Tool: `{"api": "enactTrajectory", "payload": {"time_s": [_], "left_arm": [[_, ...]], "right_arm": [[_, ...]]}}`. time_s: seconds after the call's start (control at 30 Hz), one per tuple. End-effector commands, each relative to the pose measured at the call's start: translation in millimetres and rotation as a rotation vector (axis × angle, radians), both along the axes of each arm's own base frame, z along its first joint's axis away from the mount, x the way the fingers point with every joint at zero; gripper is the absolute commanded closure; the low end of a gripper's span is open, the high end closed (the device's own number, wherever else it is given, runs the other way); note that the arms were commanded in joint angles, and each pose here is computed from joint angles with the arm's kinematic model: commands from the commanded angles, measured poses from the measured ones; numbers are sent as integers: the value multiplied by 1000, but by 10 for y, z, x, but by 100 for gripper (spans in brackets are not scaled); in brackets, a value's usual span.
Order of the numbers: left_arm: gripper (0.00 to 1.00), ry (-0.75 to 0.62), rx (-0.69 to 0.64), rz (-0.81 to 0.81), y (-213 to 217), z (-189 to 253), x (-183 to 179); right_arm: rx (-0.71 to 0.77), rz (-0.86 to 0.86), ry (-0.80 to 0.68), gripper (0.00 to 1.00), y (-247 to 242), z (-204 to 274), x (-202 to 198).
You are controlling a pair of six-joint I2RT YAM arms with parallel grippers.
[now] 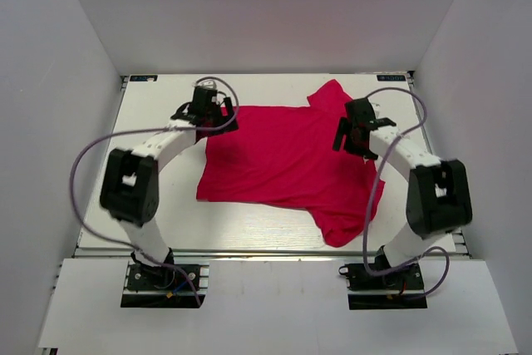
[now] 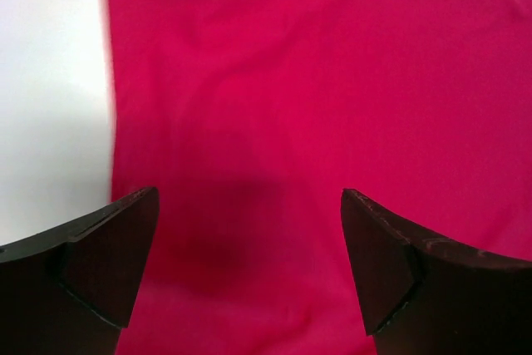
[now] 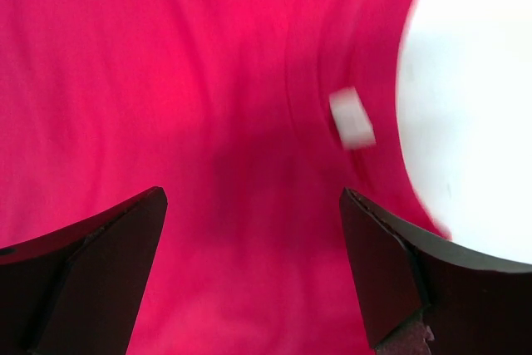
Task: Fold and stack the t-shirts
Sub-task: Flatten out the tshirt
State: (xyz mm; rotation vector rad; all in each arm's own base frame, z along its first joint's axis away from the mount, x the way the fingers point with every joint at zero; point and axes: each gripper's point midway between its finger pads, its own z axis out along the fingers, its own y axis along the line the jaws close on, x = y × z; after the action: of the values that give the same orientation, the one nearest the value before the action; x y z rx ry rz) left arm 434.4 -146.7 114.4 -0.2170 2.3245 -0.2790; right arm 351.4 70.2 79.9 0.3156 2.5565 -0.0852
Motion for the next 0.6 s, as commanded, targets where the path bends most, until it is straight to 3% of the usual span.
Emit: {"api": "enactTrajectory", "payload": {"time_s": [0.0,0.03,0.1,0.13,0.2,0.23,0.37,0.4,0.43,0.5,0.57], "left_arm": [[0,-28,1,-131,-252,-124,411],[0,-21,10,-137,-272,-196,482],[0,-43,53,-125,-268,-204,731],[0,24,78,-120,-259,-525,758],[0,56,119,-114,-248,-605,898],[0,129,147,-118,-183,-922,880],[0,108,165,-126,-256,-984,1200],[0,150,183,-123,-238,-1213,1194],[0,119,175,-110,-226,-1114,1365],[0,150,181,-101,-182,-1342,1442],[0,107,155,-101,-209,-1278,1642]], "right_arm": [[-33,-32,-94,10,-110,26,529],[-19,-50,-123,10,-163,138,702],[-26,-25,-52,10,-180,-100,752],[-12,-19,-67,10,-190,-53,857],[-14,-4,-34,10,-230,-200,939],[3,7,-25,10,-221,-244,989],[4,37,2,10,-284,-369,1165],[-4,39,66,10,-291,-589,1119],[2,67,30,10,-269,-457,1298],[-2,67,103,10,-333,-713,1294],[13,78,75,10,-353,-693,1515]]}}
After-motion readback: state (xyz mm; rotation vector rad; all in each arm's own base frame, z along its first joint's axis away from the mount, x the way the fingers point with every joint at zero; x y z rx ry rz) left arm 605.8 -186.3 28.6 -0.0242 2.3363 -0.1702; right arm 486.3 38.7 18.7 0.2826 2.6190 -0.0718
